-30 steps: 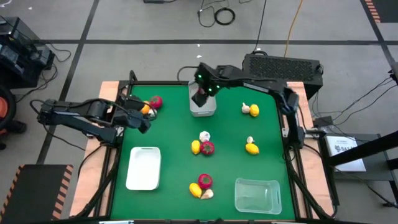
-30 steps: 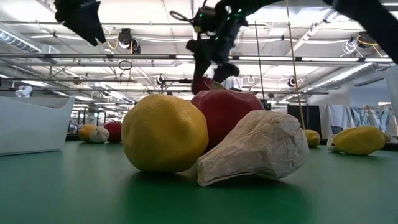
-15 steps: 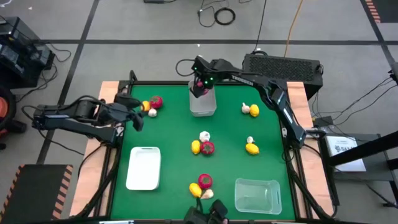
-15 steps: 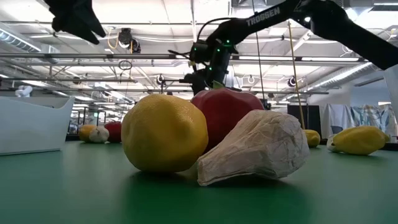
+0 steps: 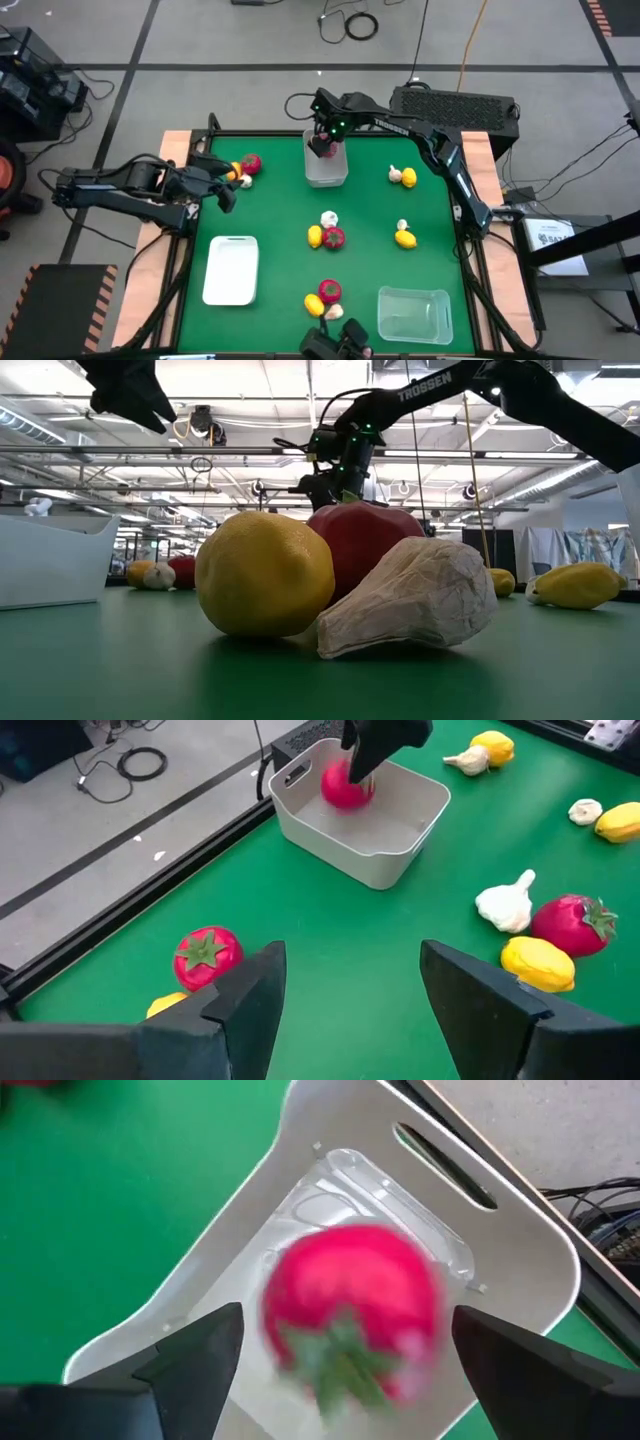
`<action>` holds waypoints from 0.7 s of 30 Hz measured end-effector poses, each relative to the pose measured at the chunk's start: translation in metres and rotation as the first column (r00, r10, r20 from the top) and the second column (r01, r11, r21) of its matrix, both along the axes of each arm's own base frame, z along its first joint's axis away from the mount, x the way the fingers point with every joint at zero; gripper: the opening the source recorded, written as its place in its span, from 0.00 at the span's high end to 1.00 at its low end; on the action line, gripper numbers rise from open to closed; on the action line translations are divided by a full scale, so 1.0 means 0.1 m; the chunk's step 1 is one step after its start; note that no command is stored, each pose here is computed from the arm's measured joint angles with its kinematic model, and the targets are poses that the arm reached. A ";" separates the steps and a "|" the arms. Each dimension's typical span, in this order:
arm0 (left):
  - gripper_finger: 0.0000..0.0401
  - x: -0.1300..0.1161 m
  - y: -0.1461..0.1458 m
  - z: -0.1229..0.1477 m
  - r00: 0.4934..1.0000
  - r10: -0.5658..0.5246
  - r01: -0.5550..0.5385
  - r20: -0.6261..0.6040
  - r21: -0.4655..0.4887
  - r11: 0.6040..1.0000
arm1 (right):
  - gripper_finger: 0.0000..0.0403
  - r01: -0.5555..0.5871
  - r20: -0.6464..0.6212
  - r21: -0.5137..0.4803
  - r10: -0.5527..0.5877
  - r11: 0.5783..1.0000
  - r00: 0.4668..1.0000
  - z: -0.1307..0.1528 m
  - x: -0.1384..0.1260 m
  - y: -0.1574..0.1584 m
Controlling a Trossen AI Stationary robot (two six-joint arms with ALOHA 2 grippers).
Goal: Sort produce into baskets
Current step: Put the top right tomato into the gray bin, then put the top left tomato into the gray bin
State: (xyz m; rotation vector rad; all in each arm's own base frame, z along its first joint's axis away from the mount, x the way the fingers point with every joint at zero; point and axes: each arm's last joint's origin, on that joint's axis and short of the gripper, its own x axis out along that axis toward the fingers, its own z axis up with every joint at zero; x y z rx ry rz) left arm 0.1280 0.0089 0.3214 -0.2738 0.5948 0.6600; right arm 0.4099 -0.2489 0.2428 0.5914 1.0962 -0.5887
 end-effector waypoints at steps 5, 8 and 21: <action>0.41 0.00 0.00 0.00 1.000 0.000 0.000 0.000 0.000 1.000 | 0.11 0.004 -0.017 0.011 -0.004 1.000 1.000 -0.01 -0.02 0.00; 0.41 0.00 0.00 0.00 1.000 0.000 0.000 0.000 0.000 1.000 | 0.10 0.002 -0.021 0.012 -0.002 1.000 1.000 -0.01 -0.02 0.00; 0.41 0.13 0.07 -0.08 0.997 0.050 -0.050 -0.067 -0.004 0.999 | 0.10 -0.215 0.021 0.024 0.214 0.976 0.977 0.61 -0.01 0.45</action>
